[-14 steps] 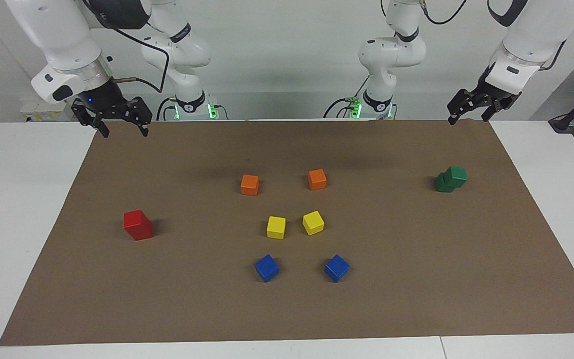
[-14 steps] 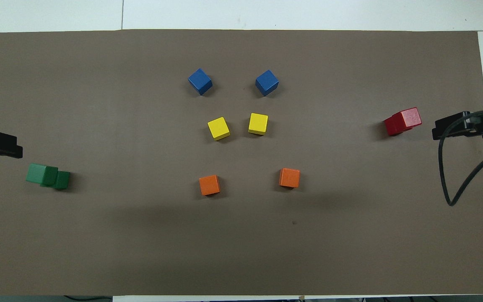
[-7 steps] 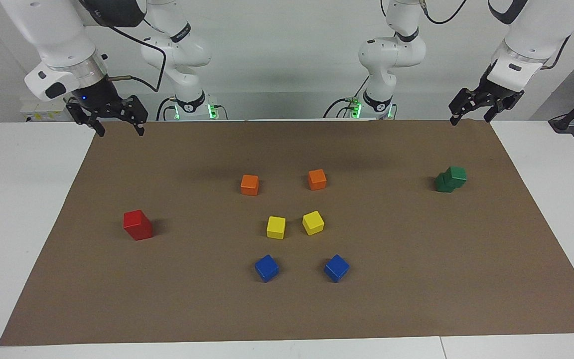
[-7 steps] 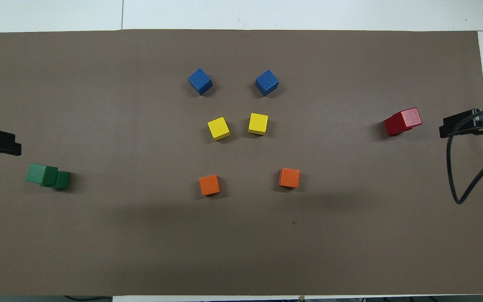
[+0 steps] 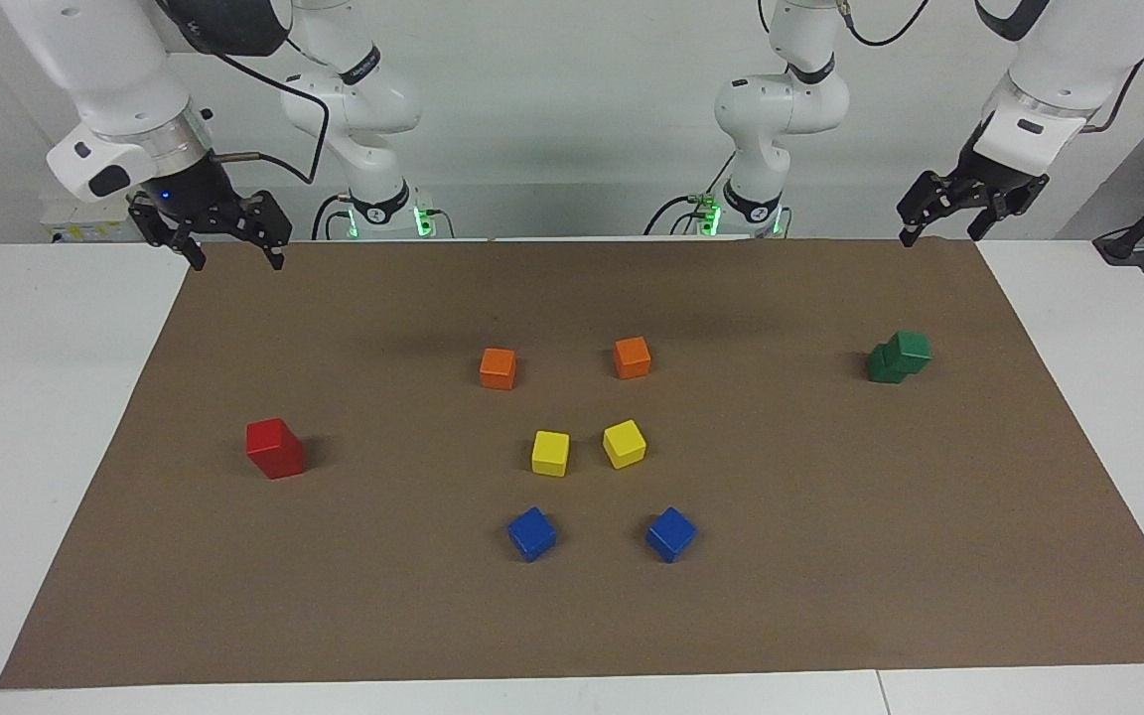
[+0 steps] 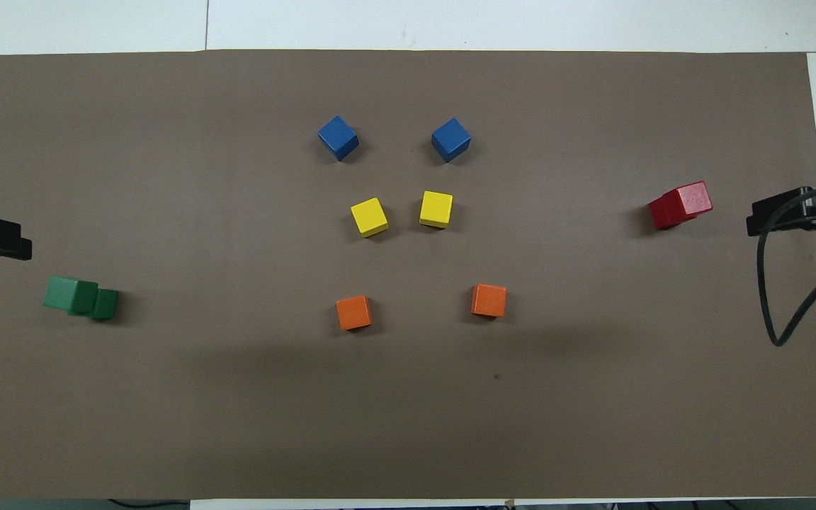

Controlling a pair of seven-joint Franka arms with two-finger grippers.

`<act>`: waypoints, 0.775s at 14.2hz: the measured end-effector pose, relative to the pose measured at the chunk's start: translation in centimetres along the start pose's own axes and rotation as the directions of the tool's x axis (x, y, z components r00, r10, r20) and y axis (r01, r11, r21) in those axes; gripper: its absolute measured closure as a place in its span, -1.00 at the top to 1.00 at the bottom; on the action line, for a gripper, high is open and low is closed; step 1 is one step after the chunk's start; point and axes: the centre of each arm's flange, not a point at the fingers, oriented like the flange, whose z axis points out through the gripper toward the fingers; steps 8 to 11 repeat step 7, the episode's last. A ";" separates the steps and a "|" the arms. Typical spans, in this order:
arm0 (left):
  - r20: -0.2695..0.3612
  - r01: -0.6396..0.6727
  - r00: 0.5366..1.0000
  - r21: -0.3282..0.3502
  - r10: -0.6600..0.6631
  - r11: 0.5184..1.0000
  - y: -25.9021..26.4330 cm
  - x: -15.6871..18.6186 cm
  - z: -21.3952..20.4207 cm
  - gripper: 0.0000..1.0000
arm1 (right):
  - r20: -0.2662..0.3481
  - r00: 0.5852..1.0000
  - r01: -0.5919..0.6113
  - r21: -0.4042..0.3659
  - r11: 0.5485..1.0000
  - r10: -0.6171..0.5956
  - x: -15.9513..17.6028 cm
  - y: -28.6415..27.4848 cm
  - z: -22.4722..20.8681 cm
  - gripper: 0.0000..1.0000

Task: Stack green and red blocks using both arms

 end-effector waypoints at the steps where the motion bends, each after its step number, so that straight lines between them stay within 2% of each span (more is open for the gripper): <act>1: 0.000 0.000 1.000 0.000 0.000 1.000 0.0 0.0 0.0 1.00 | 0.002 1.000 0.000 -0.001 1.000 0.000 0.0 0.0 0.0 1.00; 11: 0.000 0.002 1.000 0.000 -0.002 1.000 -0.2 0.0 0.0 1.00 | 0.004 1.000 -0.002 -0.019 1.000 0.002 0.0 0.3 0.1 1.00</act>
